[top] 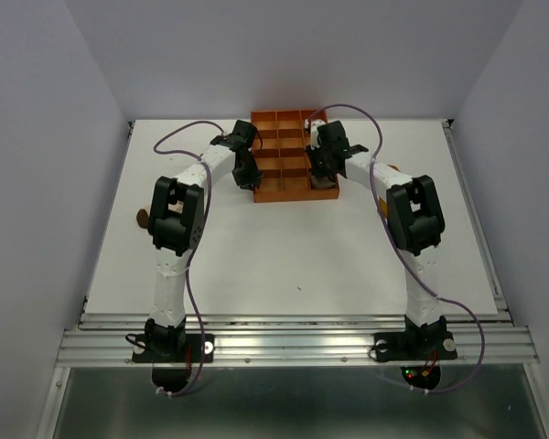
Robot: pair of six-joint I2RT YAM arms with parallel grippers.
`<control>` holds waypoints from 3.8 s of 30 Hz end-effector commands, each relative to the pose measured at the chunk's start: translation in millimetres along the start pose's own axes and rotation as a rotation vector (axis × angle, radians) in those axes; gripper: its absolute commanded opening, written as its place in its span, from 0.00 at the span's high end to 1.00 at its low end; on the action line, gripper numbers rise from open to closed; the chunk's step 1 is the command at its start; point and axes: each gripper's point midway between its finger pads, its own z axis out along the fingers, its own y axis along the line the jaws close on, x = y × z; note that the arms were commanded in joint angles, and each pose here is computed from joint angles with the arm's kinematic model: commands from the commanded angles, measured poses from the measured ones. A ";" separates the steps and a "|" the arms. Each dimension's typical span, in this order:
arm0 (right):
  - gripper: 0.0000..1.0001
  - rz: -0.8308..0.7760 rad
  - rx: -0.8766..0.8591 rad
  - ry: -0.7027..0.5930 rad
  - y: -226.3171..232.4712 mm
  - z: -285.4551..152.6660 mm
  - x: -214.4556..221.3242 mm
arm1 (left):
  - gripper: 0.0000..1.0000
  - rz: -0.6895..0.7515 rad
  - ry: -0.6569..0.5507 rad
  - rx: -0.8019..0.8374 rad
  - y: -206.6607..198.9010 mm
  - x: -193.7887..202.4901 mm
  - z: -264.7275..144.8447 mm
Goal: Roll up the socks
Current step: Place the sock in the storage box, then move the sock to the center of the board.
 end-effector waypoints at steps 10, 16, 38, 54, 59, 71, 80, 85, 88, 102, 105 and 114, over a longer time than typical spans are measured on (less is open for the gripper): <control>0.61 0.093 0.098 -0.249 -18.1 -70.1 -84.7 | 0.98 -0.024 -0.049 0.024 -11.9 -18.8 -14.6; 0.49 0.234 0.191 -0.392 -34.9 -136.5 -116.1 | 0.93 -0.008 -0.085 0.028 -14.8 -28.8 -28.8; 0.00 0.500 0.484 -0.426 -86.7 -270.5 -25.6 | 0.41 0.096 -0.281 0.087 -28.1 -62.3 -129.8; 0.00 0.821 0.571 0.036 -154.9 -174.3 161.4 | 0.34 -0.053 -0.325 0.215 55.2 63.4 -195.1; 0.00 0.849 0.562 0.087 -155.1 -150.7 188.5 | 0.27 -0.057 -0.325 0.210 70.2 80.4 -195.3; 0.00 0.861 0.271 0.184 -69.7 -143.4 231.7 | 0.21 -0.037 -0.333 0.226 70.1 82.3 -192.6; 0.00 0.629 0.178 0.319 41.7 -141.4 252.0 | 0.21 -0.026 -0.300 0.239 65.1 85.1 -183.8; 0.00 0.396 0.078 0.426 124.2 -149.3 282.6 | 0.21 -0.023 -0.289 0.214 66.4 83.5 -179.7; 0.00 0.179 -0.026 0.442 177.0 -158.9 297.1 | 0.21 -0.028 -0.289 0.209 66.8 83.3 -179.8; 0.00 -0.269 -0.645 0.396 312.4 -233.9 300.5 | 0.21 -0.037 -0.218 0.203 67.5 100.0 -157.6; 0.00 -0.228 -0.557 0.401 291.9 -236.2 304.4 | 0.21 -0.024 -0.192 0.208 61.3 108.0 -150.2; 0.00 -0.010 -0.295 0.376 241.2 -237.9 290.9 | 0.22 0.114 -0.015 0.270 -1.0 161.7 -111.1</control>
